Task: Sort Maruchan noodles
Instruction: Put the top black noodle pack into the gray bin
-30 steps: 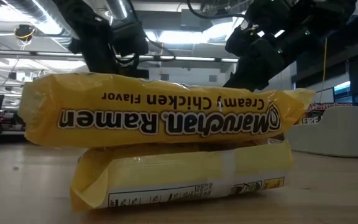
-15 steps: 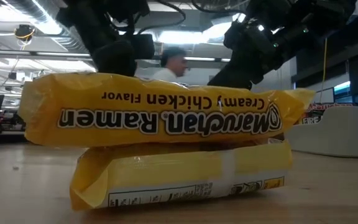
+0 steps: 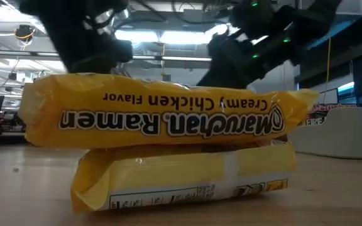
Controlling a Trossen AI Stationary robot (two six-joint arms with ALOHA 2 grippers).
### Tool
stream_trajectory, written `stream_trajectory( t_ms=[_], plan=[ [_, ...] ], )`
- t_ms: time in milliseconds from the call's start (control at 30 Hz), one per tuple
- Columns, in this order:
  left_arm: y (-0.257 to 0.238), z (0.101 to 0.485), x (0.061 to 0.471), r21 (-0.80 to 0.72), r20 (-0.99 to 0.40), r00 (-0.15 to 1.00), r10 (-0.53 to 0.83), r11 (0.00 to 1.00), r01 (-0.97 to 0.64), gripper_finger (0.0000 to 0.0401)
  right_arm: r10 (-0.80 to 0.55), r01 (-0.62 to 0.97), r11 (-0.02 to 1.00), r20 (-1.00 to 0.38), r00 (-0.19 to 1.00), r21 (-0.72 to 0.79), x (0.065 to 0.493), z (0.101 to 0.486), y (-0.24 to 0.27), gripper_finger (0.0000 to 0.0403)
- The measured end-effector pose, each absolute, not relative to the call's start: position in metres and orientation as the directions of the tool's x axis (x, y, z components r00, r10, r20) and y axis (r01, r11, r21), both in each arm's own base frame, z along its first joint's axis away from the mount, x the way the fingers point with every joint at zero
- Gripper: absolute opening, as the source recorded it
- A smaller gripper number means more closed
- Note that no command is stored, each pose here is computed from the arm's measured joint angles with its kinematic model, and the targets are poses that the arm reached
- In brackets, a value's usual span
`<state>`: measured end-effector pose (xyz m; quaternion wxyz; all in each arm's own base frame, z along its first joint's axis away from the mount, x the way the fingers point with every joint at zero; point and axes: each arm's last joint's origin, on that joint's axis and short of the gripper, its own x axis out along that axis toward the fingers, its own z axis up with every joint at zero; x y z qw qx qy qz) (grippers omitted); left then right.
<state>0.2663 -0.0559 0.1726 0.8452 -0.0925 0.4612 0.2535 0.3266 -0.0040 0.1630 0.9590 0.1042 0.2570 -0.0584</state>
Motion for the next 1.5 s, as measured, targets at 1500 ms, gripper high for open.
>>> stream_trajectory(
  t_ms=[1500],
  plan=[
    [-0.025,0.134,0.246,0.204,-0.715,0.436,0.546,0.759,-0.618,0.0215,0.027,0.094,0.990,-0.778,0.628,0.110,0.405,0.147,0.027,0.0270]
  ],
)
